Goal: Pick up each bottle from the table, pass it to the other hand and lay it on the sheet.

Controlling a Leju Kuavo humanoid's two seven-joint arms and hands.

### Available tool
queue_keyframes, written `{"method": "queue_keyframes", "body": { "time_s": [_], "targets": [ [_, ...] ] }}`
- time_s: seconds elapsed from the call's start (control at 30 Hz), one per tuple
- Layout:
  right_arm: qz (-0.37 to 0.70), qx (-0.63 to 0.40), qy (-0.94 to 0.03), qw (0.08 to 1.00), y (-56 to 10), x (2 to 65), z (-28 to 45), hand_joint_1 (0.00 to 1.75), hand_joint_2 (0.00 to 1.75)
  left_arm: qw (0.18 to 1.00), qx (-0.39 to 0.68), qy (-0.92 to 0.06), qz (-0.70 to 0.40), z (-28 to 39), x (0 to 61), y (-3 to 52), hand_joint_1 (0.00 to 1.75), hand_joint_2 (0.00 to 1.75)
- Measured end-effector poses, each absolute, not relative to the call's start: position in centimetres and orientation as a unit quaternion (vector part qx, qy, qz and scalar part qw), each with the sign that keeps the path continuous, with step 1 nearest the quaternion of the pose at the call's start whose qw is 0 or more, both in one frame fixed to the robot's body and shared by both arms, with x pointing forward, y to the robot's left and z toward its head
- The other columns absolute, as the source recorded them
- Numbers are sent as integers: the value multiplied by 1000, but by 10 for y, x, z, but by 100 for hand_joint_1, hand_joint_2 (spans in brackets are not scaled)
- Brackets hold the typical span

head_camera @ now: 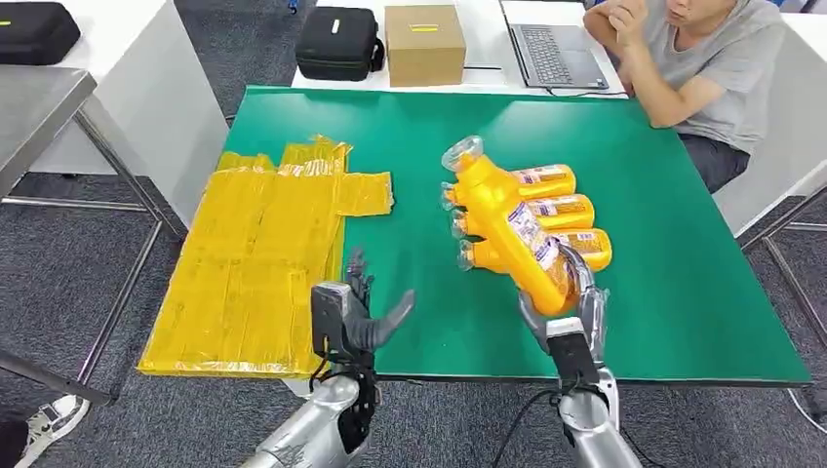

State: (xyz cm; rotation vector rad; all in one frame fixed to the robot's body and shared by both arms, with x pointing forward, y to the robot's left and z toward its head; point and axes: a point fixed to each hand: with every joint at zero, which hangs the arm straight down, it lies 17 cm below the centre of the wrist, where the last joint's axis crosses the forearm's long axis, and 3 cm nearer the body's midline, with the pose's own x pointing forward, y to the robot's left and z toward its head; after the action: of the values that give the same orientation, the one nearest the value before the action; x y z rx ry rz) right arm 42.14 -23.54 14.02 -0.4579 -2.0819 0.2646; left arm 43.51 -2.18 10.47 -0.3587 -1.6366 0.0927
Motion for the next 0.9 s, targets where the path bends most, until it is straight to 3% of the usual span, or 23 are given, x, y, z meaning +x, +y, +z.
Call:
{"method": "queue_keyframes", "body": {
  "time_s": [0.9],
  "targets": [
    [179, -144, -857, 460, -158, 425, 131, 175, 175, 672, -165, -720, 47, 124, 455, -28, 0, 175]
  ]
}}
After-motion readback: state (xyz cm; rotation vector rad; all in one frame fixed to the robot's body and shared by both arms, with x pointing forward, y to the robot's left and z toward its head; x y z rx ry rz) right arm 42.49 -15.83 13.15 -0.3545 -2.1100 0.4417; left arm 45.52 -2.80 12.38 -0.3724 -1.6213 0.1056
